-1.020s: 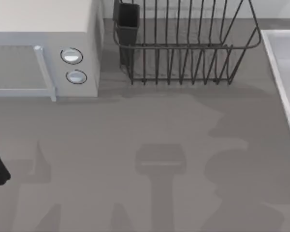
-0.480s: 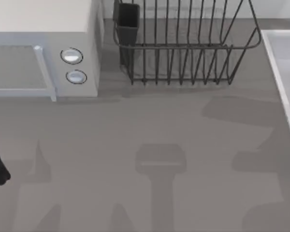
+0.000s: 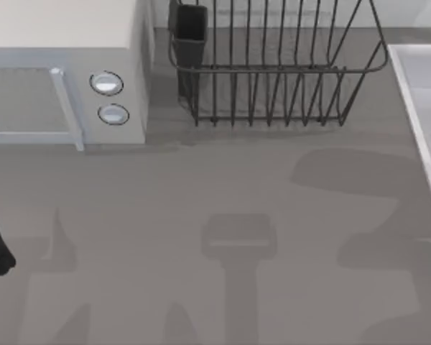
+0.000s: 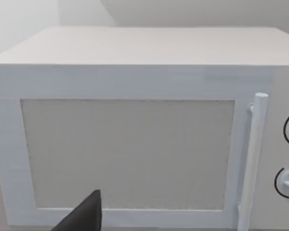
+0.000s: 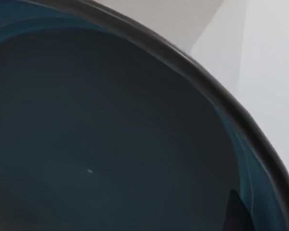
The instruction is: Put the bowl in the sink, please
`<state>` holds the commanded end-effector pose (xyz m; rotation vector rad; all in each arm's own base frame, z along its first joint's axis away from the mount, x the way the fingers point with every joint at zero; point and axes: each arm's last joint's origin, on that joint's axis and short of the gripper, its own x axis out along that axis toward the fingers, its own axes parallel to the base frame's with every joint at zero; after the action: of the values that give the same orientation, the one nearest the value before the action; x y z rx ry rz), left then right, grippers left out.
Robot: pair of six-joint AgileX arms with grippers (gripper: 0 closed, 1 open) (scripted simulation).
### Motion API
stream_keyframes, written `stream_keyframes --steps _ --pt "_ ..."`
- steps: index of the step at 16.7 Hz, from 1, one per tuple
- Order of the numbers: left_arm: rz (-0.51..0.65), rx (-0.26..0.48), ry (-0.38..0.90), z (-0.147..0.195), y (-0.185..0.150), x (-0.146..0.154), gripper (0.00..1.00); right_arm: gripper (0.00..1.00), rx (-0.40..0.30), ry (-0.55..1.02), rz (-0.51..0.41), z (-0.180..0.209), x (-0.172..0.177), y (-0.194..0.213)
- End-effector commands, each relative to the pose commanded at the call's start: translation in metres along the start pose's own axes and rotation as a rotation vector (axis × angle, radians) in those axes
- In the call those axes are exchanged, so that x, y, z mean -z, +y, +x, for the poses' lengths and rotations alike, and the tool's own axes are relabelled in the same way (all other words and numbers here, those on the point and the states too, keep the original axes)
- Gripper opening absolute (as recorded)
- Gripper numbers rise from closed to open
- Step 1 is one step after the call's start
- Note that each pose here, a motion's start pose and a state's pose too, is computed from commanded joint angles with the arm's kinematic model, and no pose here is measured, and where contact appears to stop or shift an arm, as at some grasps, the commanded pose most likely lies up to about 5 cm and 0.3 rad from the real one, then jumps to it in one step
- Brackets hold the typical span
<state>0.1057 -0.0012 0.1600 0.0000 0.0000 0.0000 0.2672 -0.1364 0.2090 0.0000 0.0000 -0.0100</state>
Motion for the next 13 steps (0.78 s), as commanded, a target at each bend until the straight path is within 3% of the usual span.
stream_keyframes --steps 5,13 --pt "0.000 0.000 0.000 0.000 0.000 0.000 1.00 0.00 -0.015 0.009 0.006 0.007 0.015 -0.001" --pt "0.000 0.000 0.000 0.000 0.000 0.000 1.00 0.00 -0.009 -0.011 -0.010 0.011 0.112 -0.006"
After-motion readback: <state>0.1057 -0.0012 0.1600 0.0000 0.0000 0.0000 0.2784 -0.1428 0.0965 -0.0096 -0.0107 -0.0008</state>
